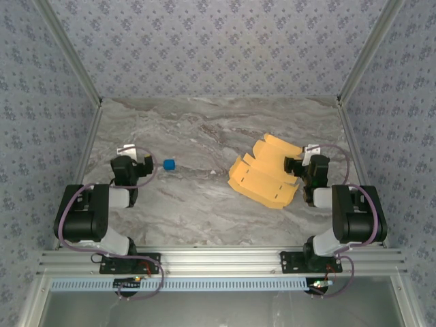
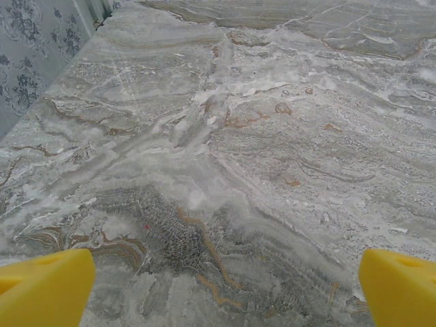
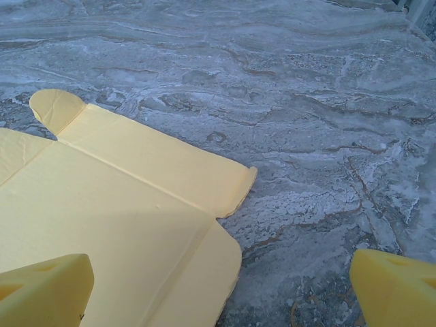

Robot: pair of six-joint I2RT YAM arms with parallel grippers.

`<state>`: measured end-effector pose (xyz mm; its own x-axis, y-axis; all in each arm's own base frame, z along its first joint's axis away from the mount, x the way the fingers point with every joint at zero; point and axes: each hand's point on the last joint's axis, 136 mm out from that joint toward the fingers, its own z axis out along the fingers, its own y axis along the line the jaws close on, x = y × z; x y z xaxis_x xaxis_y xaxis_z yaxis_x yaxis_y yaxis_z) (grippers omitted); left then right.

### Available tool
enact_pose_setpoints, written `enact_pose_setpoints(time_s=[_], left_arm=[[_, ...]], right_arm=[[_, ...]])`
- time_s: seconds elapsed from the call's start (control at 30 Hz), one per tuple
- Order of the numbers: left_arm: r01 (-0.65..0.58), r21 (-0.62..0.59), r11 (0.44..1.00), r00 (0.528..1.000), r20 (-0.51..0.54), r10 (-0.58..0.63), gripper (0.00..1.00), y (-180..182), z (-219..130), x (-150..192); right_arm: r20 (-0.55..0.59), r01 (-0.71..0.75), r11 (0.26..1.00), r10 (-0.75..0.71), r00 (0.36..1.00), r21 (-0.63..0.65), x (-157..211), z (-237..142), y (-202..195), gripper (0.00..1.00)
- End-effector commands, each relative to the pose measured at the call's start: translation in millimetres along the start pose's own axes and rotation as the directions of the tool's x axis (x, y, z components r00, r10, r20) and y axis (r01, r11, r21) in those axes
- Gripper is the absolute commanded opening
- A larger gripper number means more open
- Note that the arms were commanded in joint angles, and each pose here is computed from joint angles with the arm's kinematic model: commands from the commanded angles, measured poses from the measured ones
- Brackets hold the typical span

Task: Fold the paper box

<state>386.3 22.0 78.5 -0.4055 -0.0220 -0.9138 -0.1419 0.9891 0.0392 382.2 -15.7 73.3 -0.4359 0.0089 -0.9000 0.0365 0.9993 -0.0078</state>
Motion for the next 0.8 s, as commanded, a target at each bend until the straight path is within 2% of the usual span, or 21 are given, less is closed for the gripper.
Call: enact_pose_setpoints(time_s=[0.0, 0.1, 0.13, 0.2, 0.27, 0.3, 0.4, 0.47, 0.53, 0.63, 0.7, 0.77], left_arm=[[0.027, -0.013, 1.000, 0.999, 0.044, -0.026, 0.99, 3, 3, -15], [0.027, -0.014, 1.000, 0.999, 0.044, -0.026, 0.99, 3, 3, -14], [0.030, -0.021, 0.999, 0.999, 0.047, -0.029, 0.99, 4, 3, -15], [0.077, -0.113, 0.991, 0.996, 0.061, -0.070, 0.99, 21, -2, -20], [0.077, -0.115, 0.990, 0.995, 0.074, -0.068, 0.99, 22, -6, -28], [0.087, -0.162, 0.983, 0.996, 0.046, -0.081, 0.99, 30, -9, -32], [0.167, -0.288, 0.943, 0.985, -0.002, -0.175, 0.99, 54, -22, -49], [0.229, -0.269, 0.935, 0.970, -0.018, -0.242, 0.99, 54, -27, -56], [0.278, -0.214, 0.936, 0.954, -0.055, -0.296, 0.99, 43, -30, -59], [0.371, -0.027, 0.928, 0.921, -0.117, -0.372, 0.99, 3, -32, -68], [0.382, 0.117, 0.917, 0.919, -0.153, -0.363, 0.99, -36, -39, -77], [0.339, 0.252, 0.906, 0.937, -0.181, -0.300, 0.99, -83, -51, -84]], right_arm=[[0.028, 0.010, 1.000, -0.010, 1.000, -0.007, -11, 4, 0, 0.99], [0.030, 0.013, 1.000, -0.013, 0.999, -0.007, -11, 4, 1, 0.99], [0.030, 0.006, 1.000, -0.006, 1.000, 0.018, -12, 3, -3, 0.99], [0.019, -0.017, 0.996, 0.015, 1.000, 0.090, -22, -5, -14, 0.99], [0.027, -0.053, 0.987, 0.050, 0.998, 0.153, -34, -17, -26, 0.99], [0.043, -0.078, 0.979, 0.071, 0.997, 0.188, -39, -25, -33, 0.99], [0.110, -0.236, 0.933, 0.214, 0.971, 0.271, -53, -52, -58, 0.99], [0.138, -0.337, 0.881, 0.308, 0.941, 0.332, -61, -72, -74, 0.99], [0.126, -0.400, 0.858, 0.380, 0.916, 0.321, -69, -84, -71, 0.99], [0.017, -0.356, 0.907, 0.362, 0.932, 0.224, -69, -87, -34, 0.97], [-0.085, -0.313, 0.936, 0.329, 0.940, 0.163, -60, -85, -4, 0.97], [-0.195, -0.248, 0.967, 0.255, 0.947, 0.059, -48, -84, 35, 0.97]])
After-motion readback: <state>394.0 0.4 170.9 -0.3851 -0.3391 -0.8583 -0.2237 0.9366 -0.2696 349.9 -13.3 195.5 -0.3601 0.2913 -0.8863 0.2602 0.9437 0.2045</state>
